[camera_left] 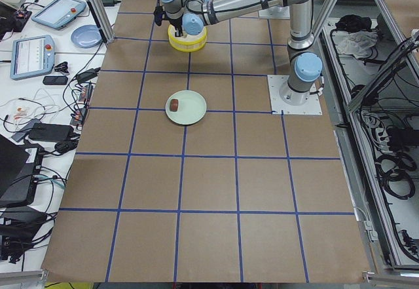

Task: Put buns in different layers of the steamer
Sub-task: 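Carry the white bun with the left gripper into the lower steamer tier, then release the white bun and raise the left gripper away from the steamer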

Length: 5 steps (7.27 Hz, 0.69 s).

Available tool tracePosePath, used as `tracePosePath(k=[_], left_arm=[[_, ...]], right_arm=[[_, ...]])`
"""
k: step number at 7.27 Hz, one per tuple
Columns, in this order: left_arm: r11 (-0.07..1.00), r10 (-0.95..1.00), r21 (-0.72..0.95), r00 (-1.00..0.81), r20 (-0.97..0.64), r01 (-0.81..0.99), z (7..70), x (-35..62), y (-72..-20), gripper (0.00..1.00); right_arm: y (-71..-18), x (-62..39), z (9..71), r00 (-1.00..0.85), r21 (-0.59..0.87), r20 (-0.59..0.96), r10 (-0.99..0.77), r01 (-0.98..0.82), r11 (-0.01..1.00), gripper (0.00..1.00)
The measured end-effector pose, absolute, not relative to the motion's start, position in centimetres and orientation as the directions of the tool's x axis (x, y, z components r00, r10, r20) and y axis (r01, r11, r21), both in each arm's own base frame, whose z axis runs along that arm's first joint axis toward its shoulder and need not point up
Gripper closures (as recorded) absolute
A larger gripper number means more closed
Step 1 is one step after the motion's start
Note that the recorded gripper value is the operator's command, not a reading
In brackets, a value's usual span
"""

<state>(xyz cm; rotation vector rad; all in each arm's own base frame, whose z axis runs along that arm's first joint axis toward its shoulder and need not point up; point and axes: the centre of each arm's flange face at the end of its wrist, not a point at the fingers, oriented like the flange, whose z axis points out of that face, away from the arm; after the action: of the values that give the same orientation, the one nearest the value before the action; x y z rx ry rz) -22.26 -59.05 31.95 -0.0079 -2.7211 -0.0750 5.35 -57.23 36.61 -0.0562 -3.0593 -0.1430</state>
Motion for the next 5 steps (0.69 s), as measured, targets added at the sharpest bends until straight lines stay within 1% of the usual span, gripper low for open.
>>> tracePosePath(k=[1, 2, 3, 4, 5], left_arm=[[0.999, -0.017, 0.049, -0.898, 0.439, 0.006, 31.4, -24.6, -58.8, 0.76], [0.999, -0.028, 0.039, -0.887, 0.460, -0.012, 30.7, -26.2, -58.7, 0.28], [1.000, -0.027, 0.025, -0.882, 0.471, -0.018, 30.0, -27.2, -58.6, 0.03], [1.000, -0.026, 0.015, -0.878, 0.477, -0.022, 29.6, -27.7, -58.6, 0.00], [0.999, -0.035, 0.015, -0.877, 0.480, -0.031, 29.5, -27.9, -58.5, 0.00]], right_arm=[[-57.2, 5.3, 36.6, -0.996, 0.092, 0.081, 0.032, 0.040, 0.995, 1.00], [-57.2, 5.3, 36.6, -0.996, 0.092, 0.081, 0.033, 0.040, 0.995, 1.00], [-57.2, 5.3, 36.6, -0.996, 0.092, 0.081, 0.033, 0.040, 0.995, 1.00], [-57.2, 5.3, 36.7, -0.996, 0.089, 0.082, 0.034, 0.041, 0.995, 1.00], [-57.2, 5.4, 36.8, -0.996, 0.085, 0.082, 0.034, 0.041, 0.996, 1.00]])
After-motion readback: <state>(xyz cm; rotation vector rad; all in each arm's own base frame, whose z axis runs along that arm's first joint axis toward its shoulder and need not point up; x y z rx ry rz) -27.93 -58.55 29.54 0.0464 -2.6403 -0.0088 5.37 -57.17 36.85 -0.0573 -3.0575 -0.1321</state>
